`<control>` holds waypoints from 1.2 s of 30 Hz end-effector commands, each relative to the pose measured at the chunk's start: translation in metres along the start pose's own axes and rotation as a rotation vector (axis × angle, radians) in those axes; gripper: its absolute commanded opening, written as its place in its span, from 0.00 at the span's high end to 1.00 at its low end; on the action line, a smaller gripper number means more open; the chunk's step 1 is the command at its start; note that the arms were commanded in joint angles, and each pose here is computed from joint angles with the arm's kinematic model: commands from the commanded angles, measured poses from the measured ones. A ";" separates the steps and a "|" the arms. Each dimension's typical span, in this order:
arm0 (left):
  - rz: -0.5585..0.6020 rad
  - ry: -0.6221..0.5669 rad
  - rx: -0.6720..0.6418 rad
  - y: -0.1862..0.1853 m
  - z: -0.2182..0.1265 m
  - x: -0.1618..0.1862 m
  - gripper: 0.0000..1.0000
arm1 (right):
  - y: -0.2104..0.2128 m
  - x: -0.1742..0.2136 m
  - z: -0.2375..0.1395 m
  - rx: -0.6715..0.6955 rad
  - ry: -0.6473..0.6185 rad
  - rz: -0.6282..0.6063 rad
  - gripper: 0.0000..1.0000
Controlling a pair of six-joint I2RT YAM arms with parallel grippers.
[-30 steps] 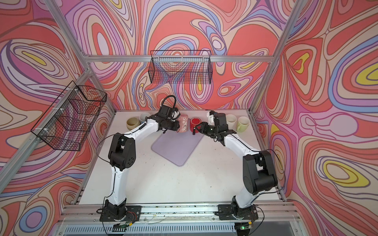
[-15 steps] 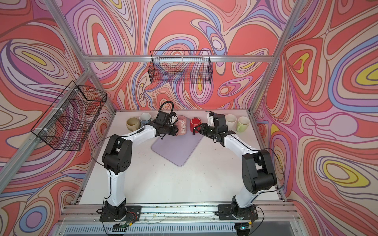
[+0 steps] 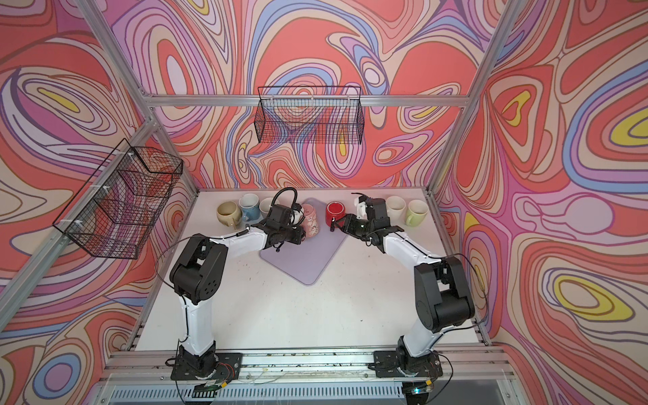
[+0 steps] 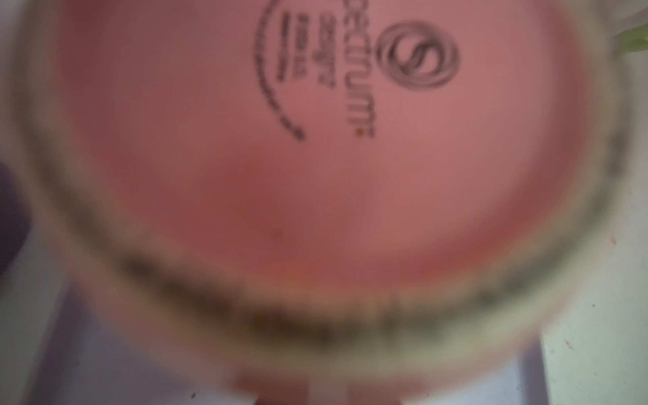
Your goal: Turn the mug right side up
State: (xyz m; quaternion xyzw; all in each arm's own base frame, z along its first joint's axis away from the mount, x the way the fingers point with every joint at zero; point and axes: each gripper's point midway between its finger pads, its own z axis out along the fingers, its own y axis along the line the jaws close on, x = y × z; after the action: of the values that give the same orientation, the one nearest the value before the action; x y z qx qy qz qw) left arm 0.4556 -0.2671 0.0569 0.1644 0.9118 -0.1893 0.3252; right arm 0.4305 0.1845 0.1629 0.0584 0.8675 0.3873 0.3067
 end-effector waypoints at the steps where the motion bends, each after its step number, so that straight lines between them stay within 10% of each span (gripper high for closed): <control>1: -0.042 0.003 0.000 -0.001 -0.002 0.010 0.78 | -0.008 0.004 0.000 0.018 0.003 0.001 0.57; 13: -0.042 0.021 -0.023 -0.001 0.000 0.025 0.54 | -0.008 0.006 -0.003 0.018 -0.001 0.005 0.57; 36: 0.061 0.008 -0.146 0.009 -0.018 0.015 0.54 | -0.009 0.006 -0.002 0.016 -0.004 0.011 0.57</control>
State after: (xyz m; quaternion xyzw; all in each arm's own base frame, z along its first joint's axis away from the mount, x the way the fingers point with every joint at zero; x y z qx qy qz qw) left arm 0.4417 -0.2585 0.0500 0.1600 0.9174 -0.1406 0.3362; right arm 0.4260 0.1831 0.1530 0.0624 0.8715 0.3840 0.2985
